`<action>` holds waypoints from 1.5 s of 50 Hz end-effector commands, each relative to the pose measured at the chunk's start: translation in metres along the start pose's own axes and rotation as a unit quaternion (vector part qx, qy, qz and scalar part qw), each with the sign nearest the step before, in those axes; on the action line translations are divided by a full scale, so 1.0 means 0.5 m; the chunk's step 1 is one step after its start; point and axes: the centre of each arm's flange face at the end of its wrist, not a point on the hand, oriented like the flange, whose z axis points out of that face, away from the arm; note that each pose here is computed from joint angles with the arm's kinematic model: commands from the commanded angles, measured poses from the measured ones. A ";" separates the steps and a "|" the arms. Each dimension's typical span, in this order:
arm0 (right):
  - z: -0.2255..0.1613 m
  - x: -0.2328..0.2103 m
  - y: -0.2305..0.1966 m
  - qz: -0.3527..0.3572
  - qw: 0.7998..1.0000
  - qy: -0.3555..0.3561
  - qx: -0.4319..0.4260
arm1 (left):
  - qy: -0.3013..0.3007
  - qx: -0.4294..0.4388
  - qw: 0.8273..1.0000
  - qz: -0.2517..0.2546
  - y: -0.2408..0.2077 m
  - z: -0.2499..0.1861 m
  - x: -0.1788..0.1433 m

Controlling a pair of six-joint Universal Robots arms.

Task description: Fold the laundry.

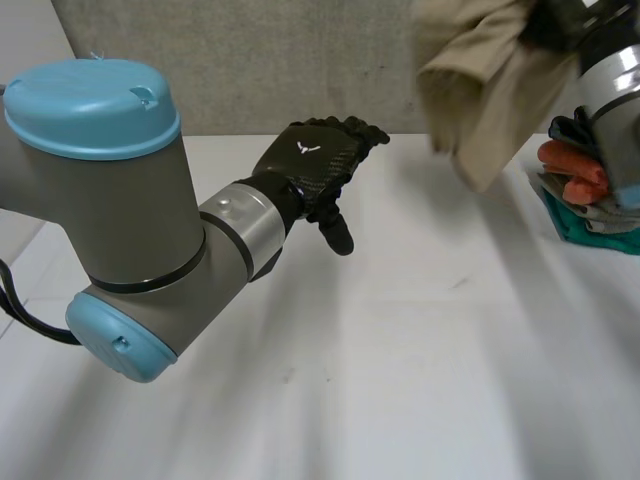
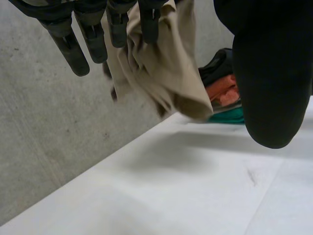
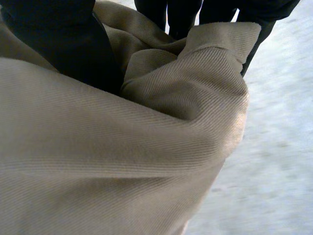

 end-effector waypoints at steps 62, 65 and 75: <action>-0.354 0.543 0.294 -0.087 0.940 0.201 -0.262 | 0.048 0.050 0.998 0.010 -0.037 -0.066 0.078; -0.357 0.577 0.258 -0.112 0.925 0.246 -0.267 | 0.054 0.074 0.996 0.013 -0.053 -0.076 0.080; -0.308 0.639 0.082 -0.188 0.884 0.376 -0.204 | 0.109 0.139 0.984 0.025 -0.088 -0.110 0.098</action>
